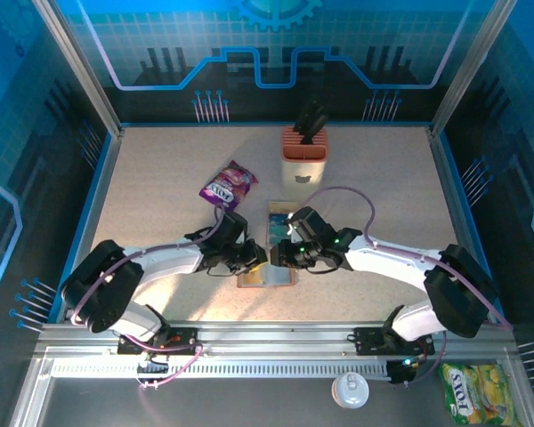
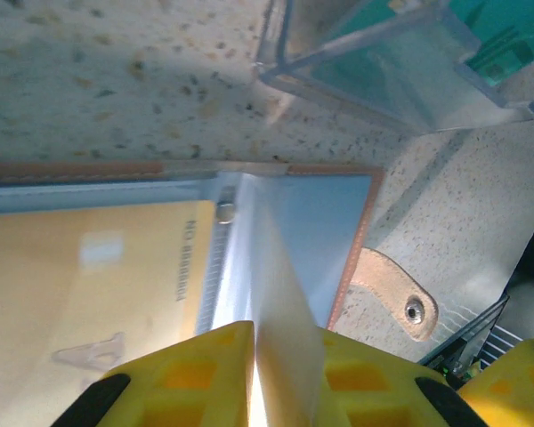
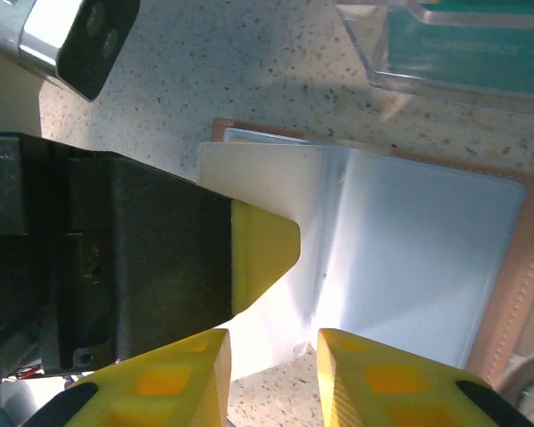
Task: Take the credit cards out of the card holder
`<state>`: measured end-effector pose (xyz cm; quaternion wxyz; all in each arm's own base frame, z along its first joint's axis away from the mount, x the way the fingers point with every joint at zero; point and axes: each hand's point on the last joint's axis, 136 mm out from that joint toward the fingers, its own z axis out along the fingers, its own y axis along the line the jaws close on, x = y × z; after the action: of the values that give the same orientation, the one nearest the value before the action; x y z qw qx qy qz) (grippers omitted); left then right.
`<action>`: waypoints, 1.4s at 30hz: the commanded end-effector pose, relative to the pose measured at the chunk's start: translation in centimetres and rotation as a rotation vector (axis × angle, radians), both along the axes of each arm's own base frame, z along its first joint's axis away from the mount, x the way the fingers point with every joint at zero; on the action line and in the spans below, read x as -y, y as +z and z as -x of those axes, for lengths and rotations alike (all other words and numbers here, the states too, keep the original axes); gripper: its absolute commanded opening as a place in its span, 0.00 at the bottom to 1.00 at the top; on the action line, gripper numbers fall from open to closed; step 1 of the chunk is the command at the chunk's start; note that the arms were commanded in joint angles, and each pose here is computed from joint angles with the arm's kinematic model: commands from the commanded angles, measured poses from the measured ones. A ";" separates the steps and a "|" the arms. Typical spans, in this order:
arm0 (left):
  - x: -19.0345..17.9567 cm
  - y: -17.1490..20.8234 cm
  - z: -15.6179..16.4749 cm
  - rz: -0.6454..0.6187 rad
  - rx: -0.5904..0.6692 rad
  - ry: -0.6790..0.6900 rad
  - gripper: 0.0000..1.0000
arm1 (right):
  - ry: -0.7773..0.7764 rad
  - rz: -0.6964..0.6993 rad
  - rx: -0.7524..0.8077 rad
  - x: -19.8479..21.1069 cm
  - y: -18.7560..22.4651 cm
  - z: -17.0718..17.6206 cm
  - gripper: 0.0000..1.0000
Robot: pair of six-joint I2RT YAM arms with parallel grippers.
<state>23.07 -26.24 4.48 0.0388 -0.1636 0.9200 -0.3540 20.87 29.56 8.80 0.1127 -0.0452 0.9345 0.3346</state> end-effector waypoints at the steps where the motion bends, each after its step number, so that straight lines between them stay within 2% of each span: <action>1: 1.5 0.6 -0.3 0.027 0.001 -0.030 0.19 | -0.010 0.032 -0.009 1.3 -0.4 0.3 0.32; 4: 2.2 0.5 -0.5 0.030 -0.002 -0.039 0.20 | -0.015 0.034 -0.009 1.8 -0.5 0.5 0.33; 11: 3.5 0.2 -0.7 0.030 -0.010 -0.066 0.31 | -0.041 0.038 0.000 3.1 -0.2 0.6 0.33; 26: 6.5 0.5 -2.1 0.047 -0.011 -0.117 0.43 | -0.085 0.045 0.014 5.7 0.6 0.6 0.35; 42: 6.9 1.1 -2.4 0.036 0.008 -0.127 0.51 | -0.075 0.027 -0.017 5.2 -0.1 0.8 0.36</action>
<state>25.46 -32.67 4.66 0.0134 -0.1193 0.9216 -0.3691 20.18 24.51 9.25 0.1272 -0.0119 0.9398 0.3169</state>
